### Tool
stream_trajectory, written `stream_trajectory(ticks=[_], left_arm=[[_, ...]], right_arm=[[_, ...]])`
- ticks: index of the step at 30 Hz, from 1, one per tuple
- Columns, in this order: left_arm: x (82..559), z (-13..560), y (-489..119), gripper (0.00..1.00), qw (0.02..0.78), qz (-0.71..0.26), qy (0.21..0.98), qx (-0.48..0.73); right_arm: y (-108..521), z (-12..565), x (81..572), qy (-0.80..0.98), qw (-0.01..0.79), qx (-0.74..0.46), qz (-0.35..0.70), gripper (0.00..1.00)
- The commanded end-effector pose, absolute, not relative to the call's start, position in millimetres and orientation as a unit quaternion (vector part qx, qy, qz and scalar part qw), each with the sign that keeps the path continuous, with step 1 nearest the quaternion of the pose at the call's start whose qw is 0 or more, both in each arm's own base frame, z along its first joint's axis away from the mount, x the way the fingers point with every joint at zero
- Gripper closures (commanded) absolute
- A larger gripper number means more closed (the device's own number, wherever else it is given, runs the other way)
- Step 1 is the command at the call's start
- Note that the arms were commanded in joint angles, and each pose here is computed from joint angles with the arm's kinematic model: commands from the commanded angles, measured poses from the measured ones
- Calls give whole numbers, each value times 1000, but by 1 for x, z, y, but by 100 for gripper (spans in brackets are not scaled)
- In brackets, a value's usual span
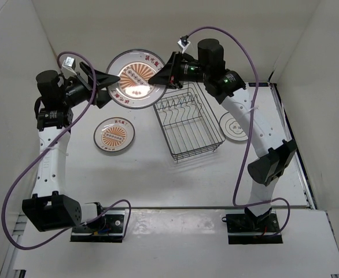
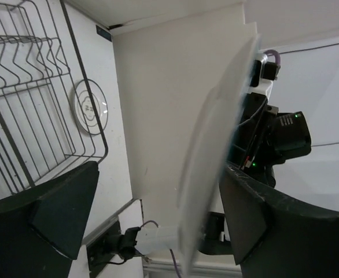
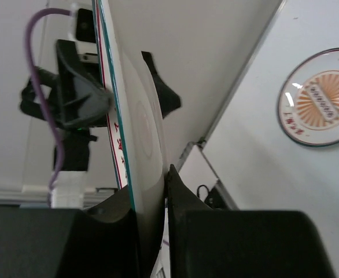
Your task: Unload the plates from the dish rack
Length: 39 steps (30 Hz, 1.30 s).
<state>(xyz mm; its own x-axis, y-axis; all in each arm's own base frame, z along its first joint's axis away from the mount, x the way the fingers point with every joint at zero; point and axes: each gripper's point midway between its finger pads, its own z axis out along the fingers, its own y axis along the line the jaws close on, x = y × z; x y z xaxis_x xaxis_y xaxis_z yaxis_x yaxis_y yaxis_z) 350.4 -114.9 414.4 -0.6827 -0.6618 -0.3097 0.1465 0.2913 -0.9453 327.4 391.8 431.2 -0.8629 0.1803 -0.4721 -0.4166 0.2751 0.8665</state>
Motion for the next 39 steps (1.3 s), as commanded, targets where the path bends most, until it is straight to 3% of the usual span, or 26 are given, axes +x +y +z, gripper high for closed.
stream_trajectory(ticks=[1,3,4,7,8,10,13,14,19,25,39], left_arm=[[334,420,-123,9,359,-582,714,-150],[332,412,-122,27,354,-574,722,-154],[332,410,-122,45,357,-567,727,-150],[329,401,-121,75,345,-554,739,-165],[329,403,-118,89,355,-546,742,-157],[327,399,-117,100,347,-530,755,-166],[330,398,-115,100,351,-522,760,-165],[330,400,-114,100,355,-521,759,-164],[345,401,-103,100,364,-475,784,-164],[363,387,-76,100,362,-375,831,-192],[410,208,6,100,189,-144,938,-253]], right_arm=[[406,483,300,693,234,-124,670,100],[411,478,298,697,224,-122,671,100],[413,475,297,700,217,-118,670,100],[419,463,302,708,205,-109,667,100],[420,457,304,712,202,-105,664,100],[420,451,308,719,203,-96,658,100],[419,444,309,725,199,-96,652,77],[417,440,311,730,199,-96,646,55],[401,429,319,761,236,-98,596,32],[342,417,338,802,303,-47,512,27],[251,408,303,823,386,-64,411,25]])
